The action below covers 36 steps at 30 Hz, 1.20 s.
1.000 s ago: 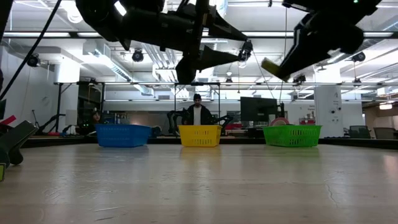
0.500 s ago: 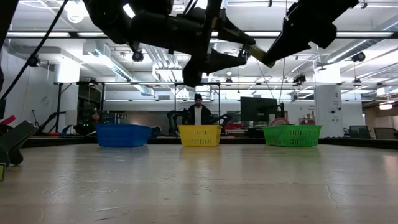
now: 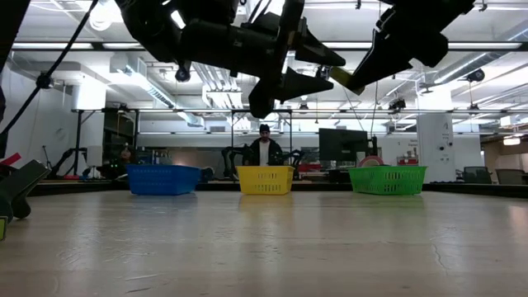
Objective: Pick and place Stapler, Stapler remover, tape
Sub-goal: Put the green staple box into the blue bin
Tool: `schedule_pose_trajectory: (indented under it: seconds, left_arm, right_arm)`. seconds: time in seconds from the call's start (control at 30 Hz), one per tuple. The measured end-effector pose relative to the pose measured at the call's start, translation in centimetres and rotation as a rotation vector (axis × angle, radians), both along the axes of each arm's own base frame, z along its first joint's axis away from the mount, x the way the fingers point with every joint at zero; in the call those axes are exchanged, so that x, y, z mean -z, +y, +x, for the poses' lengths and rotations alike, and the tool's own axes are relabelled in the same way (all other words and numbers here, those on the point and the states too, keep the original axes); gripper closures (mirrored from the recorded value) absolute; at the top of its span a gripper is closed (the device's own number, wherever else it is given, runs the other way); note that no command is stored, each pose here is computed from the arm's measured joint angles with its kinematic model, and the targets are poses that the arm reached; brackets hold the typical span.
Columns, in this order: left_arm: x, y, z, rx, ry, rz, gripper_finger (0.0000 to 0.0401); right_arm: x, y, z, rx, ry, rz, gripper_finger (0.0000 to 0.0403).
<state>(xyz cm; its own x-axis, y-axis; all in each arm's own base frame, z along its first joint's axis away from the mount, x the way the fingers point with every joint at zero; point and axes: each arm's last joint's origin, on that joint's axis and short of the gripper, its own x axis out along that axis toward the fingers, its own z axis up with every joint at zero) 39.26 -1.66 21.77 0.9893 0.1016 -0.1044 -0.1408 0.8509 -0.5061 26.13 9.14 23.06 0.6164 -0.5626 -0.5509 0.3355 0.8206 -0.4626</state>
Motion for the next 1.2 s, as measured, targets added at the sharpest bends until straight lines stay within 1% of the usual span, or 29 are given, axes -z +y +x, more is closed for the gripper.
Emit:
schedule_pose_trajectory:
  seconds: [0.13,0.3,0.43,0.53,0.63,0.77,0.93,1.07,1.2]
  left_arm:
    - [0.0,0.1,0.0,-0.001,-0.002,0.004,0.0233]
    - [0.0,0.1,0.0,0.003,0.003,0.010,0.0291]
    - [0.1,0.2,0.0,0.002,0.007,0.027,0.0334]
    - [0.1,0.2,0.0,0.006,0.014,0.052,0.0353]
    - [0.2,0.2,0.0,0.006,0.019,0.067,0.0356]
    - [0.3,0.5,-0.1,0.000,0.029,0.070,0.0344]
    - [0.8,1.5,-0.4,-0.045,0.118,0.091,0.0342]
    - [1.0,2.4,-1.2,-0.166,0.244,0.125,0.0347]
    - [1.1,3.5,-2.8,-0.338,0.416,0.180,0.0346]
  right_arm:
    - [0.0,0.0,0.0,-0.001,-0.002,0.004,0.0289]
    - [0.0,0.0,0.1,-0.003,-0.009,0.005,0.0290]
    - [0.0,0.1,0.1,-0.017,-0.001,-0.007,0.0279]
    - [-0.1,0.2,0.2,-0.015,-0.021,0.009,0.0266]
    - [-0.1,0.4,0.2,-0.019,-0.029,0.016,0.0249]
    - [-0.1,0.7,-0.1,-0.026,-0.022,0.019,0.0222]
    - [0.1,1.2,-1.0,-0.015,0.002,0.045,0.0194]
    - [0.3,1.7,-1.5,-0.023,0.017,0.041,0.0187]
    - [0.7,1.7,-1.8,-0.022,0.025,0.034,0.0190]
